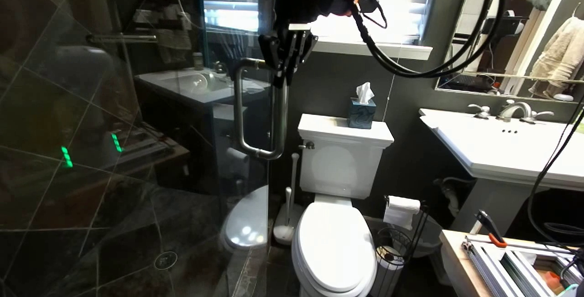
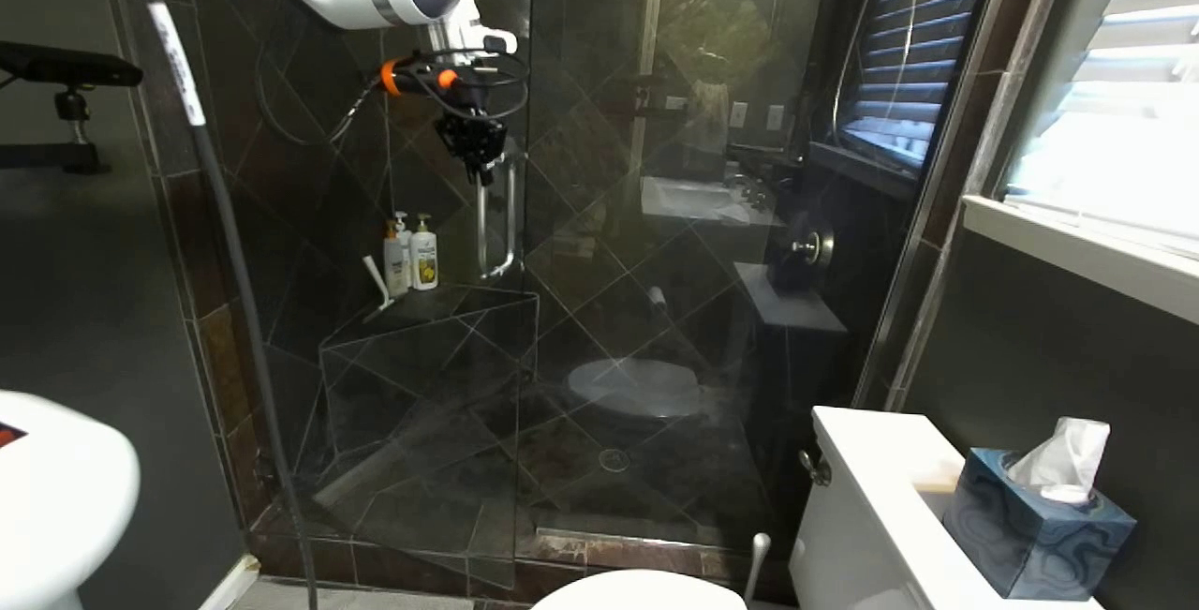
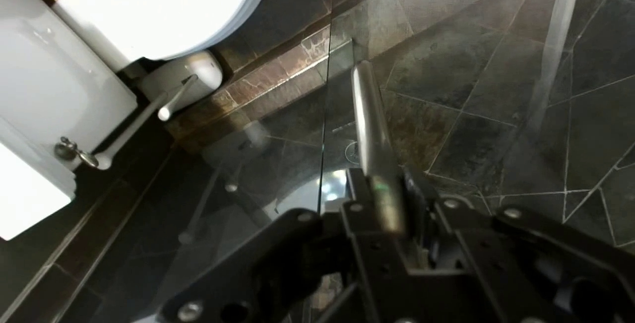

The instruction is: Open the glass door on the left

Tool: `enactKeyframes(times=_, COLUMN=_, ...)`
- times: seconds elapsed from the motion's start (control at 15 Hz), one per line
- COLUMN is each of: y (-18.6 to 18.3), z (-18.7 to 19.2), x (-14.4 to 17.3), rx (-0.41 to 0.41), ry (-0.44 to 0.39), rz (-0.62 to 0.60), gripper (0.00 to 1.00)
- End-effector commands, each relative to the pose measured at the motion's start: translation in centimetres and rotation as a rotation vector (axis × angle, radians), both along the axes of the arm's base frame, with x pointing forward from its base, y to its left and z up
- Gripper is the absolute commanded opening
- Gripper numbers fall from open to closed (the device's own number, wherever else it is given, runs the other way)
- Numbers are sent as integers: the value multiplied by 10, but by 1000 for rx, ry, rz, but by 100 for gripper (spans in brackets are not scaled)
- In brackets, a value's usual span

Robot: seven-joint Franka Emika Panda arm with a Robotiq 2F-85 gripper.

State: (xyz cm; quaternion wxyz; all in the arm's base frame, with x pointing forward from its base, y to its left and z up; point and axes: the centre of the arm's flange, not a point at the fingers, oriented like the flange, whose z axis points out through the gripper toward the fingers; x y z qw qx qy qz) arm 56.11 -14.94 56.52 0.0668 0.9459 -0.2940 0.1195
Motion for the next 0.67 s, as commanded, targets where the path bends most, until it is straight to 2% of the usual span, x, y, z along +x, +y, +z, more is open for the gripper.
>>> enactKeyframes(times=0.0, y=15, z=4, x=-56, rx=98, ry=44, rz=-121, gripper=6)
enactKeyframes(times=0.6, y=28, z=7, x=-90, rx=159, ry=53, rz=-156, gripper=6)
